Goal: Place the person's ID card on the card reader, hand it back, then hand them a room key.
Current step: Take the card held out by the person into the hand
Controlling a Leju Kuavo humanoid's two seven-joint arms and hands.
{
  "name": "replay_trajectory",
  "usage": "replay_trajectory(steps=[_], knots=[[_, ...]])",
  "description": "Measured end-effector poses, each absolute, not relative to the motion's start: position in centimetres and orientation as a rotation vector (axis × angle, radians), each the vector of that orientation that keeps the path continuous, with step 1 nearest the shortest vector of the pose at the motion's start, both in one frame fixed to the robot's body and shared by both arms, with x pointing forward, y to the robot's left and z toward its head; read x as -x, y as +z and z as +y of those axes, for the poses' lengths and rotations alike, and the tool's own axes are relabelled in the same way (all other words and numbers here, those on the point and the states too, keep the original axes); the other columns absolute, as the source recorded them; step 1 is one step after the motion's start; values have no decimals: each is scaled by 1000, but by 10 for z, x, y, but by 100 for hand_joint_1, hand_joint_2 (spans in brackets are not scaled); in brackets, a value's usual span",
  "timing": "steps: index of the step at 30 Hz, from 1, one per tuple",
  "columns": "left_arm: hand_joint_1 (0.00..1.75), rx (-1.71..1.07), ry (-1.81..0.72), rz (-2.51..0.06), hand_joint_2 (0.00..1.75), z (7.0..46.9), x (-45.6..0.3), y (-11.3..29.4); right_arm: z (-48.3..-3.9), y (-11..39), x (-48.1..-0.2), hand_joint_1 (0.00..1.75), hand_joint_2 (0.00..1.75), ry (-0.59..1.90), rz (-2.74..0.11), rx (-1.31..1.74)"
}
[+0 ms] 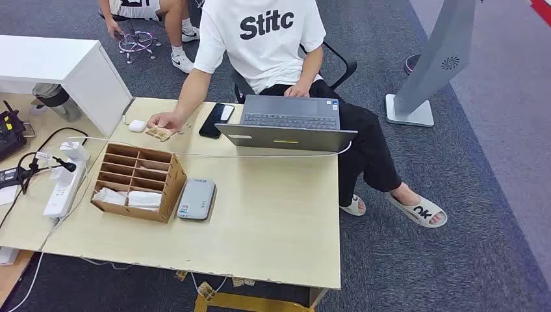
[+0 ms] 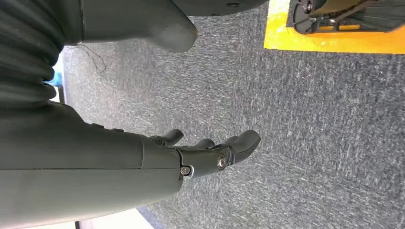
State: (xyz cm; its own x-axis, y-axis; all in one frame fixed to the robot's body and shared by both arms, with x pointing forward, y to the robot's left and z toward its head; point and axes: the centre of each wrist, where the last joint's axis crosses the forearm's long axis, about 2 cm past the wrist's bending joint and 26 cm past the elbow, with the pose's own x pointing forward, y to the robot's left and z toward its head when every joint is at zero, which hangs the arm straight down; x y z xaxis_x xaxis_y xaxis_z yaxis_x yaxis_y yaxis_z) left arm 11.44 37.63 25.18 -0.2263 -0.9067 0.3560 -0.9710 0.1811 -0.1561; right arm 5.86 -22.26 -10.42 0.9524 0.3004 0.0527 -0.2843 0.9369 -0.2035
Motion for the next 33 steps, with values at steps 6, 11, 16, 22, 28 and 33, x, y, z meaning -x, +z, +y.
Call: replay_trajectory(steps=[6,11,16,22,28,33], knots=[[0,-1642,493,-2477,175,349,-121,270,-223,-104,-59,0,175,291,-87,199],[0,-1482,342,-2547,175,340,-135,260,-223,-104,-59,0,175,277,-90,197],[0,-1351,38,-2419,175,345,-179,233,-223,-104,-60,0,175,274,-95,195],[0,-1387,-266,-2137,175,372,-245,219,-223,-104,-62,0,175,283,-98,194],[0,-1476,-408,-1973,175,393,-289,217,-223,-104,-63,0,175,294,-93,190],[0,-1576,-486,-1912,175,399,-308,217,-223,-103,-66,0,175,297,-93,185]])
